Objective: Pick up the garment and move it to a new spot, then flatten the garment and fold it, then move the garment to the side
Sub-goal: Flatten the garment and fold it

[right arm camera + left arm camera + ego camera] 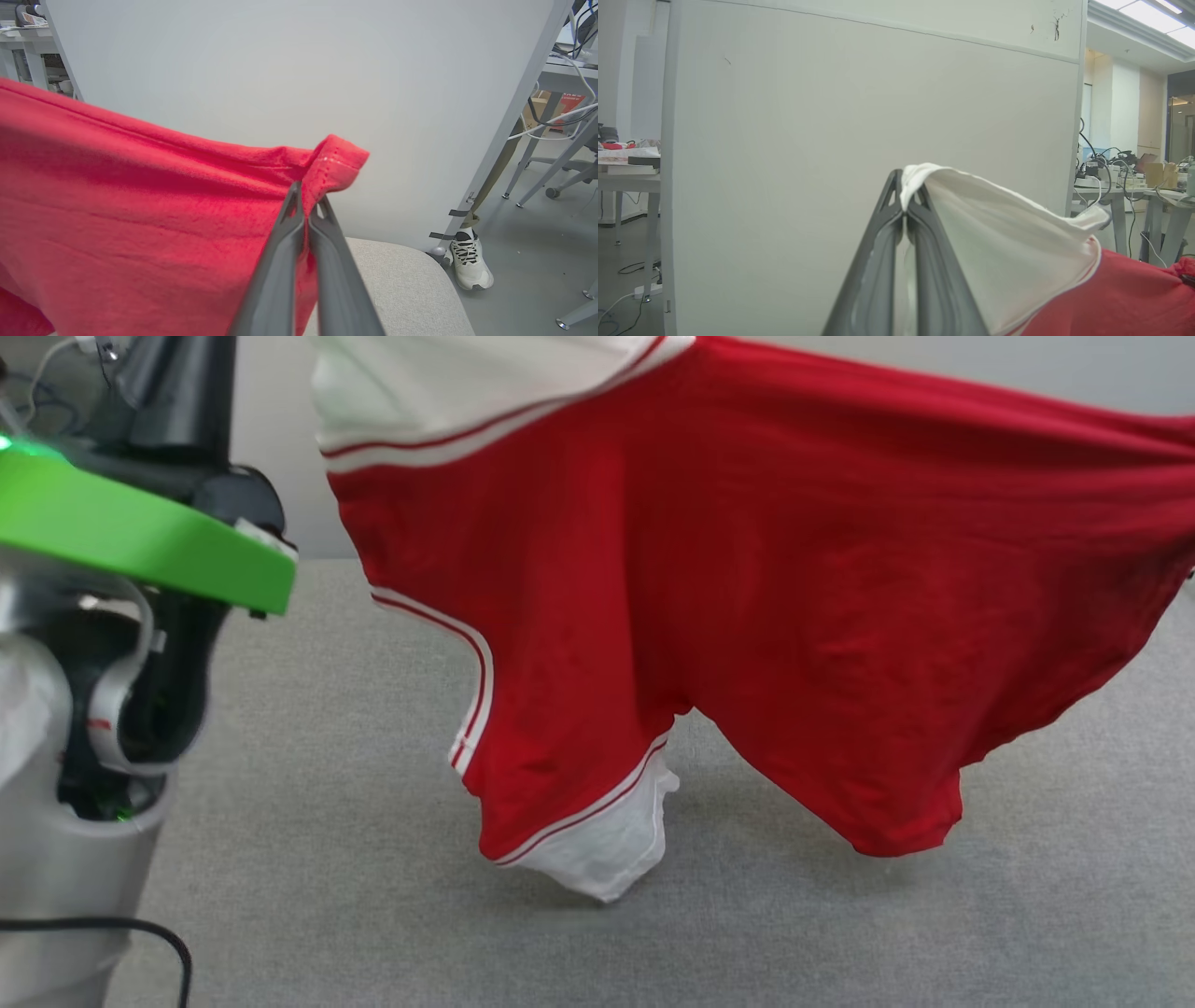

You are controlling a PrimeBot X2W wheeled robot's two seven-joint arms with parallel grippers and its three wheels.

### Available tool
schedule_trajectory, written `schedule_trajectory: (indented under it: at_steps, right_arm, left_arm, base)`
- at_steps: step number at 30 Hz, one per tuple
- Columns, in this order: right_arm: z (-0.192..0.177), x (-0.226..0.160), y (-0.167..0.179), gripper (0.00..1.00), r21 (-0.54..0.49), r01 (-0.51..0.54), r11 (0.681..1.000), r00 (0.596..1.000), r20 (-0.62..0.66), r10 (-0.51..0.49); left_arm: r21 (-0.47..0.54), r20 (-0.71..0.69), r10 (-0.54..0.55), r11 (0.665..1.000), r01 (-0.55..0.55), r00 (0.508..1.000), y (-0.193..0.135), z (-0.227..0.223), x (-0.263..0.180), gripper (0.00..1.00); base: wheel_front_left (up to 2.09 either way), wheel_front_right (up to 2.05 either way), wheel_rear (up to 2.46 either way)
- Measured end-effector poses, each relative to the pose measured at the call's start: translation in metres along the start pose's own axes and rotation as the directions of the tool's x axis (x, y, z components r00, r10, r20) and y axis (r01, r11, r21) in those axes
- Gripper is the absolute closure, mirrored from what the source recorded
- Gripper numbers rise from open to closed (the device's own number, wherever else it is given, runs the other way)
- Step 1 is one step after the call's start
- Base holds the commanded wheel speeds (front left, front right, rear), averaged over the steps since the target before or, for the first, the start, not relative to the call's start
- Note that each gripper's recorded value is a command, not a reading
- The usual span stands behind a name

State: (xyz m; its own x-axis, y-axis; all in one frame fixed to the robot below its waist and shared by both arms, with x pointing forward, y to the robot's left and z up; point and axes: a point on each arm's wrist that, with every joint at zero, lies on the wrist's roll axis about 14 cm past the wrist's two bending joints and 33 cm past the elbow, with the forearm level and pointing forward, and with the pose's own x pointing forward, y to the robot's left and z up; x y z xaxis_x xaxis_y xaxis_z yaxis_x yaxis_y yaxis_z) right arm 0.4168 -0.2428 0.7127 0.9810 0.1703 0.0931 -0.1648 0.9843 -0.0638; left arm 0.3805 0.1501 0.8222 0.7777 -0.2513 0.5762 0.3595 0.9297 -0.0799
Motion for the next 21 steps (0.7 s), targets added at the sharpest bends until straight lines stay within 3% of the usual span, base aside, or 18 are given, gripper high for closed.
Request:
schedule_trajectory:
  at_steps: [9,21]
  right_arm:
    - [0.011,0.044,-0.003,1.00,-0.032,0.002,0.999,0.997,0.076,0.000]
    - [0.003,0.154,-0.019,1.00,-0.116,0.027,0.993,0.994,0.112,-0.014]
  left_arm:
    - [0.137,-0.048,-0.041,0.989,0.048,0.998,0.026,-0.017,0.041,1.00]
    - [0.227,-0.108,-0.047,0.971,0.071,0.993,0.080,-0.073,0.129,1.00]
  base:
    - [0.00,0.00,0.00]
    - [0.00,0.00,0.00]
